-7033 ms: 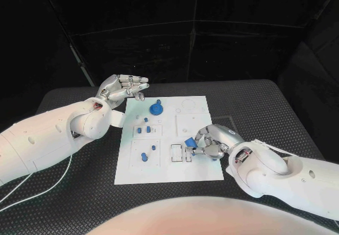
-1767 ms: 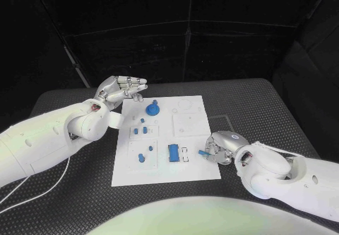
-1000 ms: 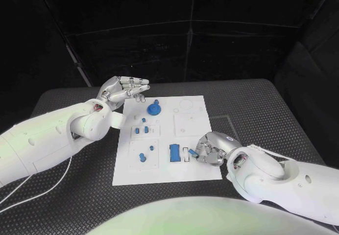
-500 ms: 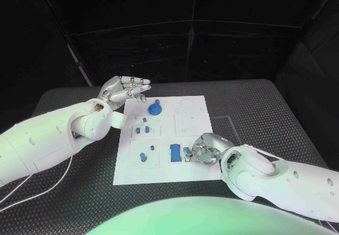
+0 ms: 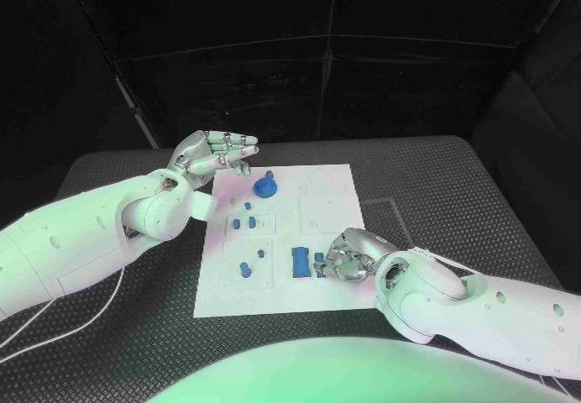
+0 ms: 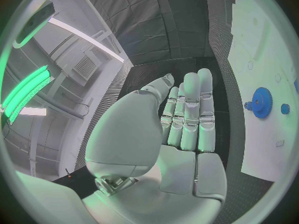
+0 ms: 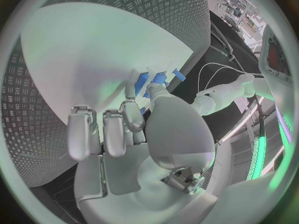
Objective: Assemble the parts on the task board
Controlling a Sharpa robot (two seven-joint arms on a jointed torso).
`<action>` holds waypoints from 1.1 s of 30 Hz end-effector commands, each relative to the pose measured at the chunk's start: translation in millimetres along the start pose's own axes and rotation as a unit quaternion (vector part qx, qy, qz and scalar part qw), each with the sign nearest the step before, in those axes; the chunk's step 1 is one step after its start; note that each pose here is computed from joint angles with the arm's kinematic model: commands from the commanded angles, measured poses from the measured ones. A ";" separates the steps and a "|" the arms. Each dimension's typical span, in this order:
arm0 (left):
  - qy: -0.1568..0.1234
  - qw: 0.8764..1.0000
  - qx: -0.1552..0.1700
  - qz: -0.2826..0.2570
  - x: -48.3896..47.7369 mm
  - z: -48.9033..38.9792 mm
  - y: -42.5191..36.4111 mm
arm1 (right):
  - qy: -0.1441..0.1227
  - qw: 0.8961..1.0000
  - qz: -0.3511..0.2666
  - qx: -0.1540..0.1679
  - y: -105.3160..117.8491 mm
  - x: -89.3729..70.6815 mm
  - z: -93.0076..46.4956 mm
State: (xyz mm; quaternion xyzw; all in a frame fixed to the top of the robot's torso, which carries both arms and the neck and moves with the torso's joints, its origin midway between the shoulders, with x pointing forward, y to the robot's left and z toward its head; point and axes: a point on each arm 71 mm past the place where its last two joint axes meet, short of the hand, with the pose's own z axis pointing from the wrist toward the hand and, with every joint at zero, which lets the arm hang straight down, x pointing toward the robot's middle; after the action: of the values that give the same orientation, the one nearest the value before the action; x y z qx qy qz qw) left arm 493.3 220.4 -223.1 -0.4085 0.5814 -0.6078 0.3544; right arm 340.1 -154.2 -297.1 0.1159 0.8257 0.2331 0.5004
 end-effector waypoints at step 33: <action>0.003 1.000 0.001 -0.003 -1.8 0.6 -0.3 | -0.038 0.995 0.055 -0.069 -10.2 -24.1 -2.4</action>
State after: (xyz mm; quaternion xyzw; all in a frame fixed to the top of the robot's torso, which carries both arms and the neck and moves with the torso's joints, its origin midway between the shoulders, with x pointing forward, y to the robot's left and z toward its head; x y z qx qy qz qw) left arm 494.4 222.9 -224.1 -0.4101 0.5829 -0.6051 0.3547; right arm 348.3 -176.1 -288.4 0.1206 0.8035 0.2652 0.5192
